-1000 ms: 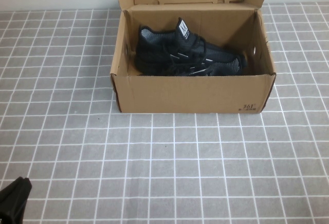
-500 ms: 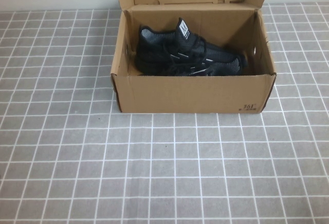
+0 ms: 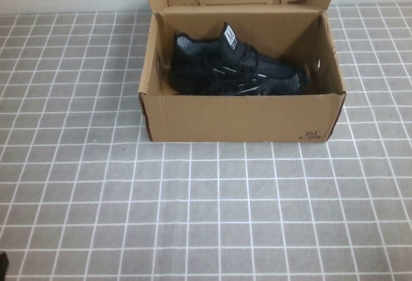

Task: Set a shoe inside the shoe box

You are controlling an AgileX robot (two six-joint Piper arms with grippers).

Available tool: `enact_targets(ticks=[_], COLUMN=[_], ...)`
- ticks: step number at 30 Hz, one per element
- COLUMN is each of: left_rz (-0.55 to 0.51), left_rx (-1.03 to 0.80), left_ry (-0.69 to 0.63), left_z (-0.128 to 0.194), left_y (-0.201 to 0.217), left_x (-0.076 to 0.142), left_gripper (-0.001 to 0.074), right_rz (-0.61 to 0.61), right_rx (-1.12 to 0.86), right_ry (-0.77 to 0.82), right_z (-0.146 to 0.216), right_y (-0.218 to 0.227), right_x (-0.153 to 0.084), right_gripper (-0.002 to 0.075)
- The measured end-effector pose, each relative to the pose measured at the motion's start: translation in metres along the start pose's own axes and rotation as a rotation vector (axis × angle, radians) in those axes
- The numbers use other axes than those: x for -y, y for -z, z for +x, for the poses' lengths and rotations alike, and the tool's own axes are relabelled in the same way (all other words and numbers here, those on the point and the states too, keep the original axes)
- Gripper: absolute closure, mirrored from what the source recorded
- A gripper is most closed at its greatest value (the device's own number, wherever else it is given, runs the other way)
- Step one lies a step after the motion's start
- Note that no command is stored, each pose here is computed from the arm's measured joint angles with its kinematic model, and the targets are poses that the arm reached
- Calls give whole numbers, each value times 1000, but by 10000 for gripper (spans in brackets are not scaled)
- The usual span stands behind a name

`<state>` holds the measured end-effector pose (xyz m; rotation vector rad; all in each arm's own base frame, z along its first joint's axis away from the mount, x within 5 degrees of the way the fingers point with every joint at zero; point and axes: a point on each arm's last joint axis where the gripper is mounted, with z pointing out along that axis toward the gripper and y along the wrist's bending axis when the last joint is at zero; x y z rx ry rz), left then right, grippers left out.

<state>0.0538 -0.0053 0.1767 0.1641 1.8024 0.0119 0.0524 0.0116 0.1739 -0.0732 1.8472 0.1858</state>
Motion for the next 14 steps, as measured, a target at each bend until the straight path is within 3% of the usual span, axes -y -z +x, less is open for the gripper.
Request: enact_targets(ticks=[14], left_rz=[10], left_rx=[-72], left_ry=[-2], left_z=[7], left_y=[0], left_x=[1], left_gripper=[736], right_rz=[0], right_rx=[0], right_ry=[0], right_z=[0], right_y=[0], right_x=[0], right_gripper=[742])
